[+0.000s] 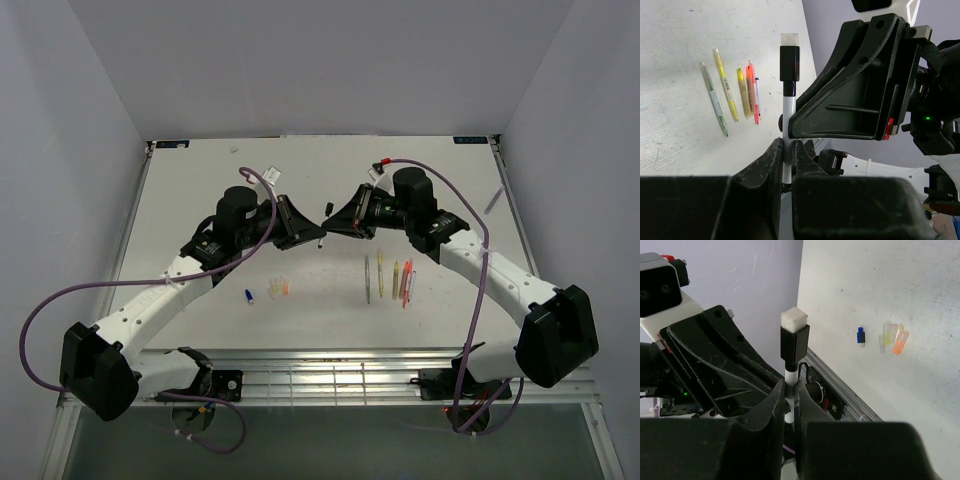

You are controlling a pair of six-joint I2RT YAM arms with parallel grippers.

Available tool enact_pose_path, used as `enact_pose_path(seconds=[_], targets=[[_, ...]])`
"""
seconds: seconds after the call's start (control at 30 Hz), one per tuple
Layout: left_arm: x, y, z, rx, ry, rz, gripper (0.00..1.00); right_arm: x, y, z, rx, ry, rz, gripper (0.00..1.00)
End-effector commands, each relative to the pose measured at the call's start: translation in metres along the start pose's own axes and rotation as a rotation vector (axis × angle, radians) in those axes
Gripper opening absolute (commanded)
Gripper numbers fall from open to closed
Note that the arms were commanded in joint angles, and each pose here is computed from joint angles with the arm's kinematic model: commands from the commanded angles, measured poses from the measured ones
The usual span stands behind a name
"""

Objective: Open the pen caps

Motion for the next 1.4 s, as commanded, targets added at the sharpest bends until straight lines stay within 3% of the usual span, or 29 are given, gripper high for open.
enact_pose_path(seconds=[0.0, 0.07, 0.1, 0.23, 0.3, 0.43, 0.63, 0.97, 1.1, 1.37], targets=[[-0.001, -0.019, 0.002, 0.027, -0.006, -0.059, 0.0, 0.003, 0.023, 0.009, -0.058, -0.019, 0.061, 0.08], [-0.002, -0.022, 0.001, 0.04, 0.008, -0.069, 0.07, 0.003, 0.02, 0.008, -0.085, -0.014, 0.048, 0.08], [-0.002, -0.023, 0.002, 0.056, 0.005, -0.069, 0.24, 0.004, 0.014, 0.004, -0.082, 0.007, 0.024, 0.08], [-0.009, -0.013, 0.01, 0.074, -0.048, 0.041, 0.7, -0.001, 0.008, 0.001, -0.138, 0.044, -0.026, 0.08], [-0.008, -0.011, 0.021, 0.098, -0.091, 0.097, 0.77, -0.003, 0.007, -0.005, -0.16, 0.067, -0.027, 0.08], [-0.006, -0.002, 0.029, 0.111, -0.102, 0.197, 0.76, -0.006, 0.008, -0.02, -0.155, 0.126, 0.015, 0.08], [0.004, -0.007, 0.032, 0.119, -0.082, 0.184, 0.7, -0.007, 0.013, -0.03, -0.155, 0.146, 0.055, 0.08], [0.008, -0.003, 0.028, 0.108, -0.061, 0.175, 0.55, -0.003, 0.024, -0.026, -0.168, 0.157, 0.099, 0.08], [0.01, -0.003, 0.028, 0.098, -0.058, 0.169, 0.44, -0.001, 0.024, -0.027, -0.164, 0.164, 0.107, 0.08], [0.012, -0.005, 0.024, 0.084, -0.037, 0.145, 0.35, 0.003, 0.029, -0.022, -0.168, 0.16, 0.131, 0.08]])
Point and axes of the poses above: each gripper's point midway between its finger pads, its own x axis out along the fingers, its own y axis along the line the jaws close on, z = x × y, the point moved 2 cm from there along -x, back along the fingers, and after that the axes turned 15 degrees about -x, right-handed, at the moved point
